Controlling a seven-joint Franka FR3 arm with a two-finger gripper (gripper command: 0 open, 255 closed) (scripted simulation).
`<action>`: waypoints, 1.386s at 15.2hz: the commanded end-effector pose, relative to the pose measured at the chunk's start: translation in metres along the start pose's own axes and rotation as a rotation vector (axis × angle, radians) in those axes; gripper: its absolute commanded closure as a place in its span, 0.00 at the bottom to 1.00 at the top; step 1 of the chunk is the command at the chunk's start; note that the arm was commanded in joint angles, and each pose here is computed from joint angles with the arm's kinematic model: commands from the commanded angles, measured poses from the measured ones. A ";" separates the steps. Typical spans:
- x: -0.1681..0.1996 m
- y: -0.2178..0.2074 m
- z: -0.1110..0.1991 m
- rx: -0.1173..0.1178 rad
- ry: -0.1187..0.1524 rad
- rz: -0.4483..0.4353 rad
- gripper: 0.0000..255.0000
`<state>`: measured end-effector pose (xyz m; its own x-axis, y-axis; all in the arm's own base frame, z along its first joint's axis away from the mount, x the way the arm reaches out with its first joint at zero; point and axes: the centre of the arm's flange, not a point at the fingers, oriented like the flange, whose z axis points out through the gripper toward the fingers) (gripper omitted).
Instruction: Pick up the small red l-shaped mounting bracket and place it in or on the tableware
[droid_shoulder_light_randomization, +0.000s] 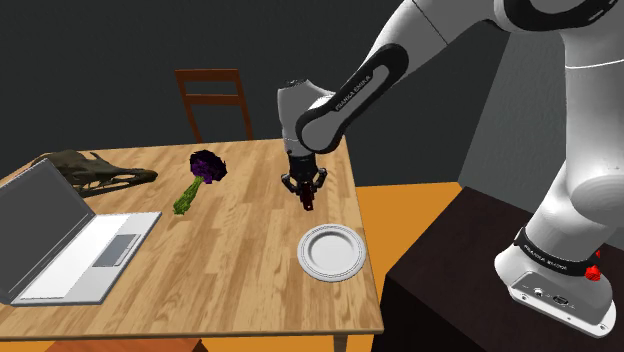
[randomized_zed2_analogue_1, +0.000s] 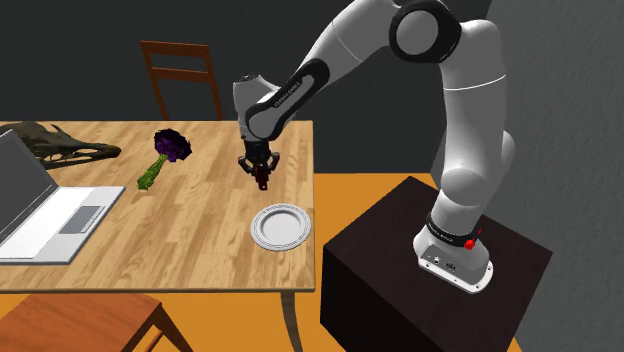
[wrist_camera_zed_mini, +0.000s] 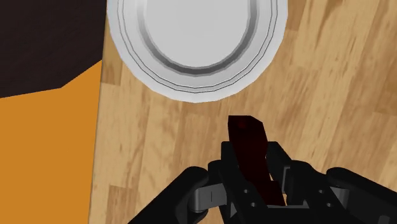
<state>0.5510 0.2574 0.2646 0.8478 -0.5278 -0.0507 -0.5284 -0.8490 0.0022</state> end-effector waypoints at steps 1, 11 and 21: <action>-0.028 0.012 0.001 0.000 0.001 0.001 1.00; -0.127 0.044 0.017 0.000 0.001 0.001 1.00; -0.125 0.044 0.069 0.000 0.001 0.001 1.00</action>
<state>0.4196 0.2888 0.2069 0.8471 -0.5290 -0.0499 -0.5296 -0.8483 0.0030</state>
